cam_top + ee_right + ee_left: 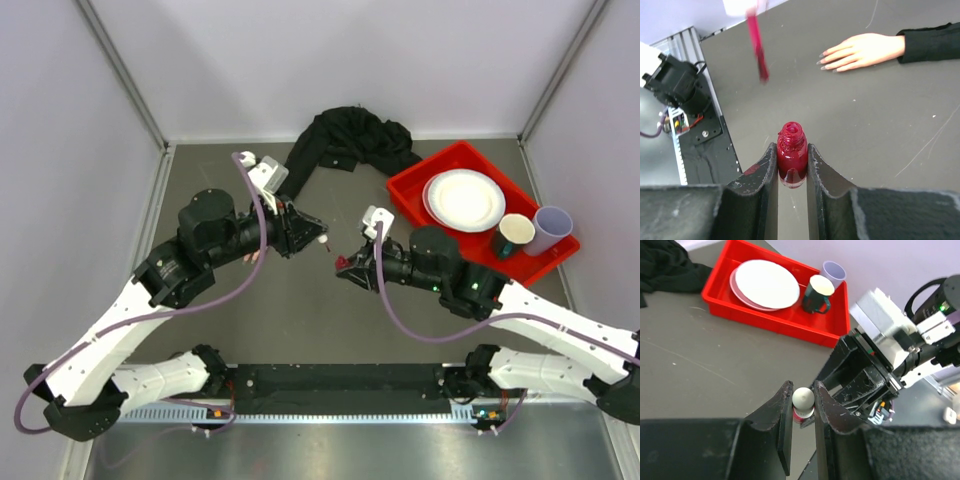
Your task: Paint the nails
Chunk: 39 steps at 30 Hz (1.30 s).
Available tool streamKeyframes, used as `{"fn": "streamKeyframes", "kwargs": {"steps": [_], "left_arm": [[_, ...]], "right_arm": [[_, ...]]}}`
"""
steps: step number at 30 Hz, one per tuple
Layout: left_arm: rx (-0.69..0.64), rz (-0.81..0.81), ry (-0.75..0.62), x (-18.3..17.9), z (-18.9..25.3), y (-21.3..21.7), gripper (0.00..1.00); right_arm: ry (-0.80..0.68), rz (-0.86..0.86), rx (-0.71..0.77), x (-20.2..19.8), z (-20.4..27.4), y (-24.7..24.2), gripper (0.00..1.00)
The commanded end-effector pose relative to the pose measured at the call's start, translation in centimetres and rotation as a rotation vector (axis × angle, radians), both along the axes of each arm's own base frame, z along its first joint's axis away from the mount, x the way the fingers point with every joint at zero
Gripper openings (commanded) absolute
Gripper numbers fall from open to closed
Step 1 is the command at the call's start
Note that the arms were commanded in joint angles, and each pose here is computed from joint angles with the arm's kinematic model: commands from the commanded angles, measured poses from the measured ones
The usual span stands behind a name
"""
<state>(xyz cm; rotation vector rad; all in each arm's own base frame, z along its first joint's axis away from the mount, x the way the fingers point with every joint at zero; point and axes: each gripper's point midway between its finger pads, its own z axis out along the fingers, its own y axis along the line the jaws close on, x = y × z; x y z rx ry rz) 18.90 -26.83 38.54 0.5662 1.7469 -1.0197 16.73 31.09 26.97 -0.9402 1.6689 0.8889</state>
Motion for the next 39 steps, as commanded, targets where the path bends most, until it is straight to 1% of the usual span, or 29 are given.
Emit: {"fn": "streamKeyframes", "kwargs": {"steps": [1,5,9,10,11,12,13,16,17,20,21,22,24,25,27,28,29,30,31,32,33,39], "left_arm": [[-0.033,0.086,-0.082,0.6,3.0,1.9,0.00],[0.019,0.191,-0.057,1.8,1.7,3.3,0.00],[0.085,0.419,-0.006,4.2,-0.6,6.4,0.00],[0.109,0.504,-0.005,5.0,-1.6,7.6,0.00],[0.126,0.542,-0.007,5.4,-2.2,8.3,0.00],[0.152,0.577,-0.001,5.9,-3.9,8.7,0.00],[0.163,0.656,-0.018,6.4,-4.4,10.0,0.00],[0.184,0.721,-0.070,7.5,-7.0,10.9,0.00],[0.187,0.770,-0.087,7.9,-7.6,11.7,0.00],[0.162,0.856,-0.128,8.8,-9.7,12.8,0.00],[0.178,0.870,-0.126,8.9,-11.6,13.1,0.00],[0.138,0.879,-0.149,9.3,-11.3,13.0,0.00],[0.161,0.912,-0.144,10.0,-13.4,13.6,0.00],[0.146,0.921,-0.133,10.3,-13.7,13.6,0.00],[0.194,0.945,-0.101,11.0,-15.9,14.2,0.00],[0.204,0.955,-0.093,11.2,-16.6,14.5,0.00],[0.192,0.976,-0.097,11.8,-16.7,14.9,0.00],[0.212,0.982,-0.087,12.0,-18.0,15.1,0.00],[0.217,0.973,-0.087,12.2,-18.6,15.0,0.00],[0.184,0.993,-0.103,12.8,-18.1,15.3,0.00],[0.205,0.998,-0.097,12.9,-19.2,15.5,0.00],[0.263,1.001,-0.101,14.4,-21.7,15.6,0.00]], "right_arm": [[-0.061,0.068,0.071,-1.2,1.9,0.1,0.00],[-0.086,0.092,0.086,-1.8,2.4,-0.3,0.00],[-0.106,0.057,0.091,-1.3,3.0,-1.1,0.00],[-0.111,0.036,0.094,-0.9,3.3,-1.4,0.00],[-0.117,0.027,0.101,-0.7,3.5,-1.6,0.00],[-0.127,0.016,0.112,-0.6,3.9,-2.0,0.00],[-0.140,-0.013,0.123,-0.1,4.3,-2.3,0.00],[-0.162,-0.071,0.149,1.1,5.2,-3.2,0.00],[-0.167,-0.084,0.156,1.4,5.3,-3.4,0.00],[-0.170,-0.120,0.187,2.0,5.7,-4.1,0.00],[-0.165,-0.126,0.193,2.1,5.7,-4.1,0.00],[-0.171,-0.131,0.203,2.1,5.8,-4.4,0.00],[-0.167,-0.141,0.206,2.2,5.5,-4.6,0.00],[-0.167,-0.149,0.207,2.4,5.6,-4.7,0.00],[-0.156,-0.161,0.211,2.4,5.3,-5.1,0.00],[-0.149,-0.166,0.208,2.5,5.0,-5.2,0.00],[-0.162,-0.167,0.235,2.3,5.5,-5.4,0.00],[-0.163,-0.167,0.244,2.3,5.5,-5.4,0.00],[-0.159,-0.163,0.246,2.2,5.4,-5.4,0.00],[-0.157,-0.161,0.247,2.2,5.4,-5.4,0.00],[-0.154,-0.161,0.243,2.3,5.3,-5.3,0.00],[-0.145,-0.156,0.246,2.2,5.3,-5.3,0.00]]}}
